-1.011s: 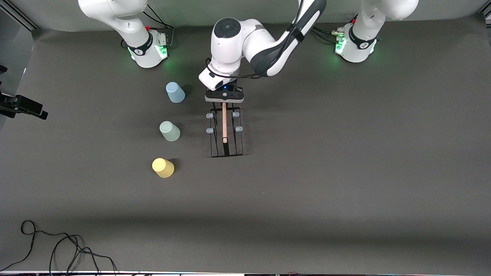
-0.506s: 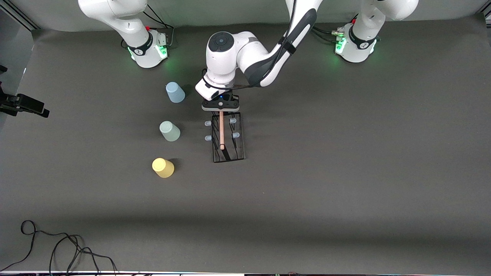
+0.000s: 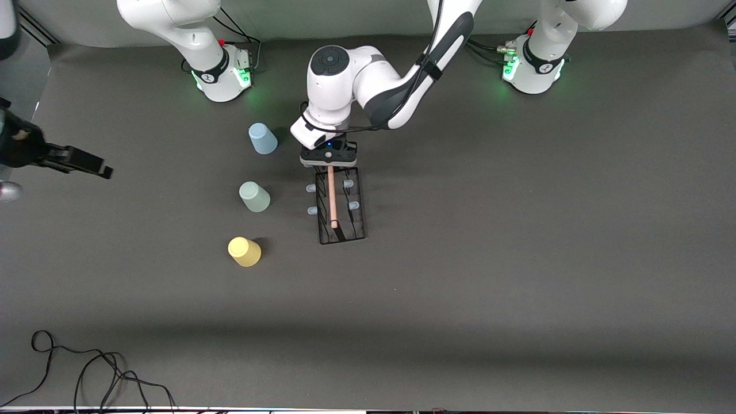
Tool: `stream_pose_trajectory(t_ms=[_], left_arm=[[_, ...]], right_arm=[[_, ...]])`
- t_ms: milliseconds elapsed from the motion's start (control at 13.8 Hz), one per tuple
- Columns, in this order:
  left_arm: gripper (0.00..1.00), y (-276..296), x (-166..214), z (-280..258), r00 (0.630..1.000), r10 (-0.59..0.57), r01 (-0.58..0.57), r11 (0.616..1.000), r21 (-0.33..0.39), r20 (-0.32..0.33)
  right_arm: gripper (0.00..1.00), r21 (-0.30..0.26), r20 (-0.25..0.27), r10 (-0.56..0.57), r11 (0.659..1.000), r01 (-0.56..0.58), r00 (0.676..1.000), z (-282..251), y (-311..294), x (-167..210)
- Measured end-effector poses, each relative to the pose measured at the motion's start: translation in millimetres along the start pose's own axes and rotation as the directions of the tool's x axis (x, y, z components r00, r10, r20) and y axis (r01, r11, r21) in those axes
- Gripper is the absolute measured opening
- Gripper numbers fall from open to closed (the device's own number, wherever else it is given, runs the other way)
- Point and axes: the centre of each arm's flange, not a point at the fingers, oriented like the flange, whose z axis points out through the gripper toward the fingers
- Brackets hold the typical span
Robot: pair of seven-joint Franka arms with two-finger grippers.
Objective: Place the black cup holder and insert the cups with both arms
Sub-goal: 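Release the rack and withdraw the left gripper while the right gripper reaches the green cup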
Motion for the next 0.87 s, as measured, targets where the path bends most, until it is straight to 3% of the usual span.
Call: stream_pose_trajectory(t_ms=[144, 433, 867], left_arm=[[0.69, 3.5, 4.9, -8.9, 1.000, -0.001, 0.001, 1.000, -0.013, -0.014], [0.88, -14.5, 36.6, -62.1, 0.999, -0.046, 0.046, 0.999, 0.013, -0.029], [0.91, -146.3, 137.4, -190.4, 0.997, -0.082, 0.081, 0.987, 0.138, 0.006]], right_arm=[[1.00, -0.007, 0.009, 0.044, 0.999, -0.044, 0.999, 31.1, -31.5, -3.4], [1.00, -0.024, 0.010, 0.123, 0.992, -0.123, 0.992, 113.1, -78.3, -15.9], [1.00, -0.010, -0.058, 0.156, 0.988, -0.157, 0.986, 250.9, -96.1, -48.3]])
